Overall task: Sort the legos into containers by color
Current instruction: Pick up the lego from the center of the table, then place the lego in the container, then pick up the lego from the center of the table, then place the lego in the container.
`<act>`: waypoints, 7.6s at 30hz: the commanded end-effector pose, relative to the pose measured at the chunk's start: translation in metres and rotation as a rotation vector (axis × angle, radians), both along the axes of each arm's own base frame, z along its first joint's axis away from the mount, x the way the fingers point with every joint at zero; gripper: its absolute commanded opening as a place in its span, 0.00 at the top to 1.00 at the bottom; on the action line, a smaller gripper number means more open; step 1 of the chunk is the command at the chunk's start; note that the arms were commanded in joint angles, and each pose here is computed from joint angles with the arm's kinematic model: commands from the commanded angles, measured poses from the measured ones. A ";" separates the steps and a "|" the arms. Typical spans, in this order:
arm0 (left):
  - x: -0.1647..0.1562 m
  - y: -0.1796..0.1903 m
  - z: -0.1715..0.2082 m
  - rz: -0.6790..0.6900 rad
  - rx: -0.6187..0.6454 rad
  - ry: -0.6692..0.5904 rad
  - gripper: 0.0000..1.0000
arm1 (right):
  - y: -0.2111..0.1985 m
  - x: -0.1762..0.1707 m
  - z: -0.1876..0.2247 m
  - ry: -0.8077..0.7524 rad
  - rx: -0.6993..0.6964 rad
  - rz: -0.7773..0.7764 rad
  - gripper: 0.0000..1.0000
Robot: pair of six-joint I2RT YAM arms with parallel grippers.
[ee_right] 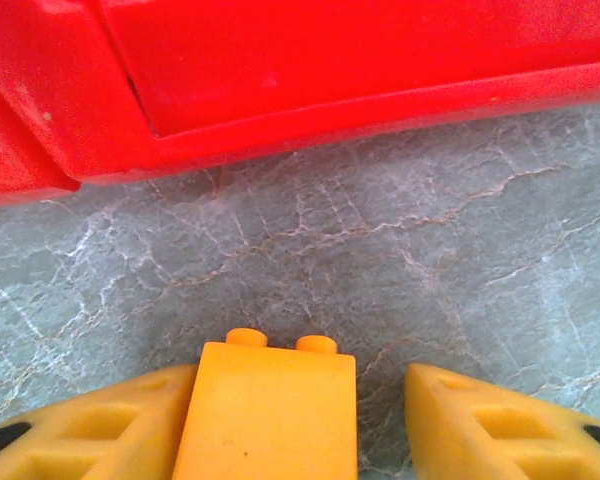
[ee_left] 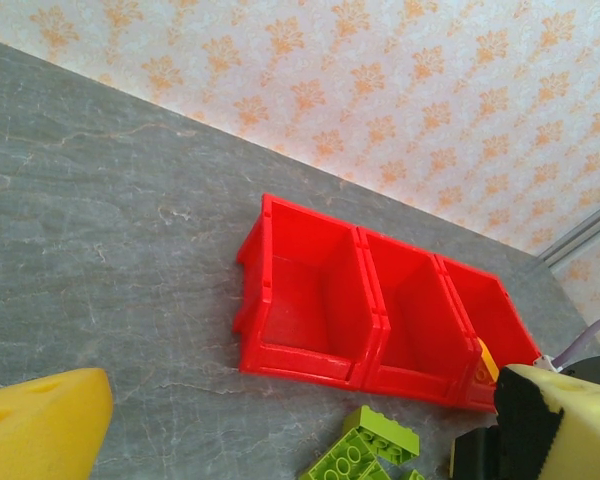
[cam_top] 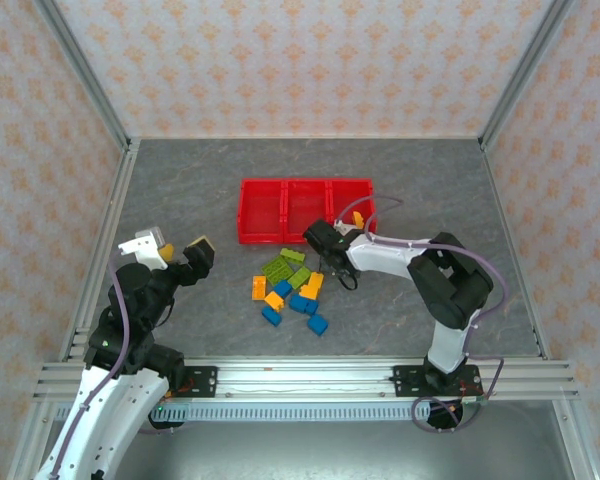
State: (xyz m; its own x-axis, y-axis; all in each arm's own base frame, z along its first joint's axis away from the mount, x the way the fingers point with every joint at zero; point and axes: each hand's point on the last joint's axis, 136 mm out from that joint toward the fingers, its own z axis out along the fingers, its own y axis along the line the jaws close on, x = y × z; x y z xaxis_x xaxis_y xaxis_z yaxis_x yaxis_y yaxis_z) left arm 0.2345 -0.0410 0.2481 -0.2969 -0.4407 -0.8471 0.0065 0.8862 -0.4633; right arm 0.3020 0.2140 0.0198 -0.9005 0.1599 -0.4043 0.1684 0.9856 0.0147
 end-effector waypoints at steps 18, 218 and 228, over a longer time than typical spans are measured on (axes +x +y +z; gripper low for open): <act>0.004 0.004 -0.001 0.029 0.003 0.001 0.01 | 0.038 0.034 0.108 -0.187 0.098 0.139 0.81; 0.001 -0.059 -0.016 -0.282 -0.013 0.039 0.01 | -0.028 0.199 0.072 -0.201 -0.004 0.125 0.22; 0.004 -0.055 -0.021 -0.258 -0.001 0.062 0.01 | -0.003 0.149 0.137 -0.279 0.127 0.192 0.07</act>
